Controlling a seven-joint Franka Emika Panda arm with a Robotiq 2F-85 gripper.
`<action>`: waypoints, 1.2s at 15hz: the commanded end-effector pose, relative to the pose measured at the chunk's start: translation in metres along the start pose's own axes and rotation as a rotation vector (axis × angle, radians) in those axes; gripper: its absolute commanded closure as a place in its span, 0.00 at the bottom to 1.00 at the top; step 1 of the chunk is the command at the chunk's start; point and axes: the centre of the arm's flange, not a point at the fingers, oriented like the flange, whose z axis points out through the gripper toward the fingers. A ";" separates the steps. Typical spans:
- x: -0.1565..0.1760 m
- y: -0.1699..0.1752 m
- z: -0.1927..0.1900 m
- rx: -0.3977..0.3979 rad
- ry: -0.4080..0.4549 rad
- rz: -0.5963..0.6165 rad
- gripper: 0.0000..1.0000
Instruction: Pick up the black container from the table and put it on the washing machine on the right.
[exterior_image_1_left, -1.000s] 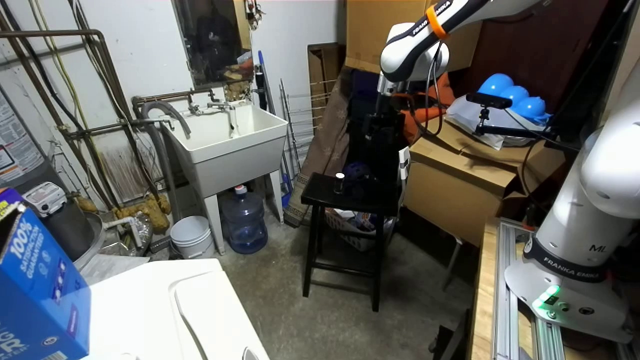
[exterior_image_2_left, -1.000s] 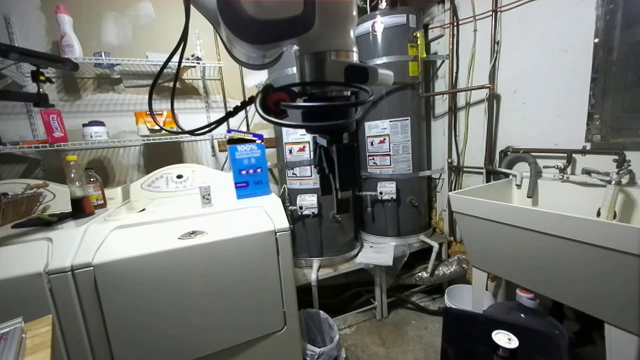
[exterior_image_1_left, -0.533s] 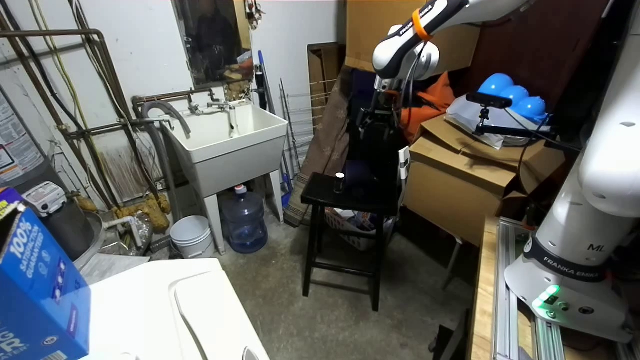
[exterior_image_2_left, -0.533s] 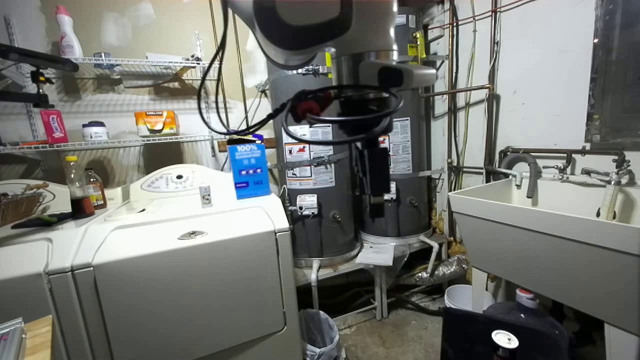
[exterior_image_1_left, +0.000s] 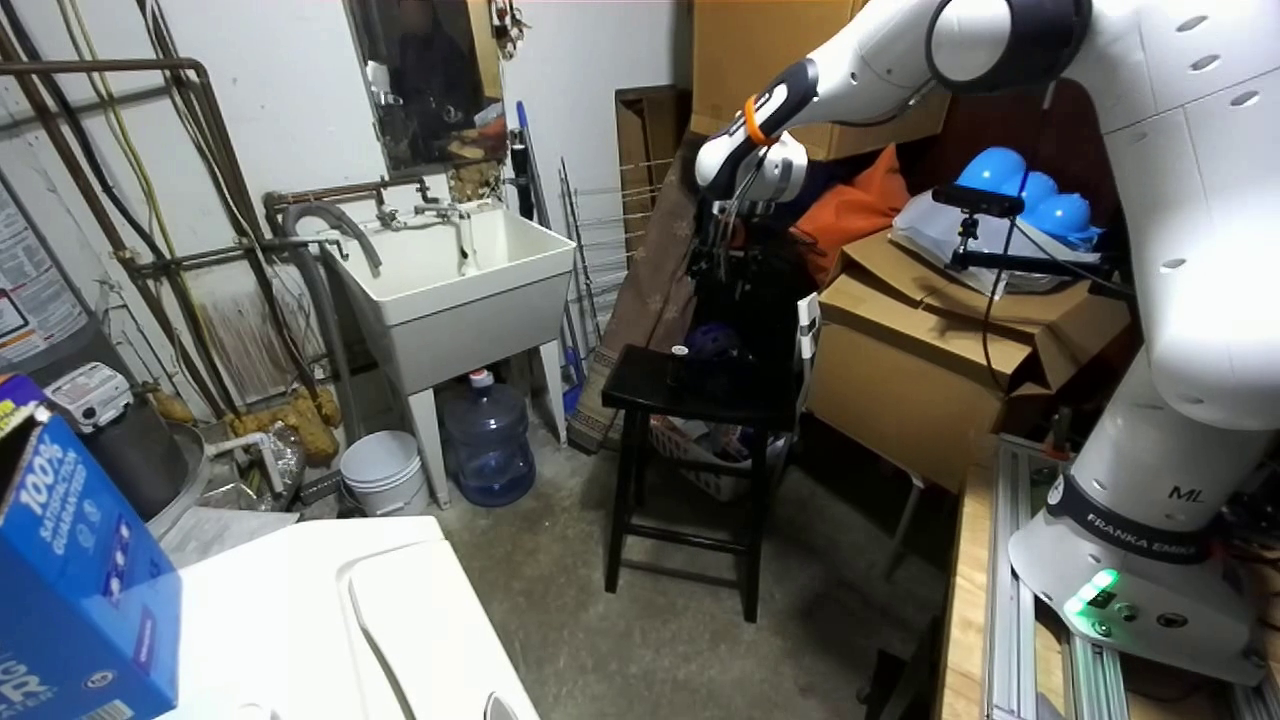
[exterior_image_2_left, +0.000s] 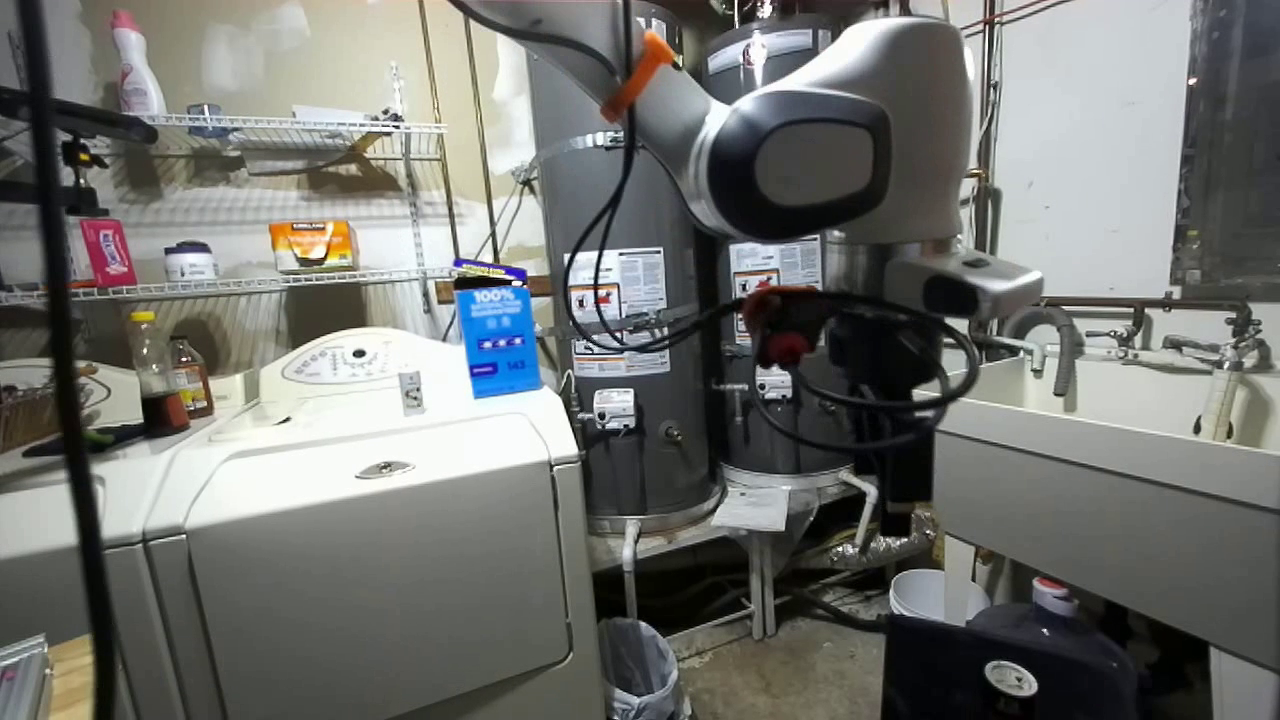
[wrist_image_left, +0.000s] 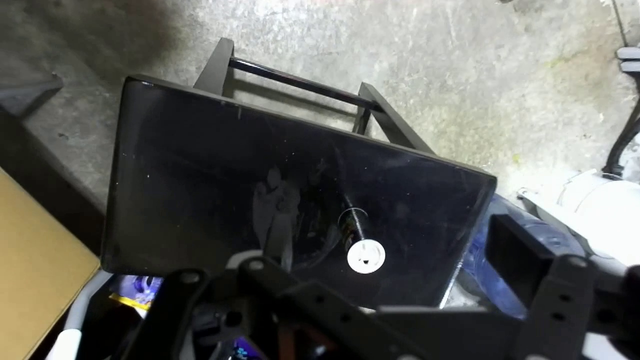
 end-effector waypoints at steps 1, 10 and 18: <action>0.077 -0.008 0.047 -0.049 -0.022 0.085 0.00; 0.047 0.009 0.069 -0.058 0.020 0.103 0.00; 0.097 -0.004 0.155 0.031 0.138 0.055 0.00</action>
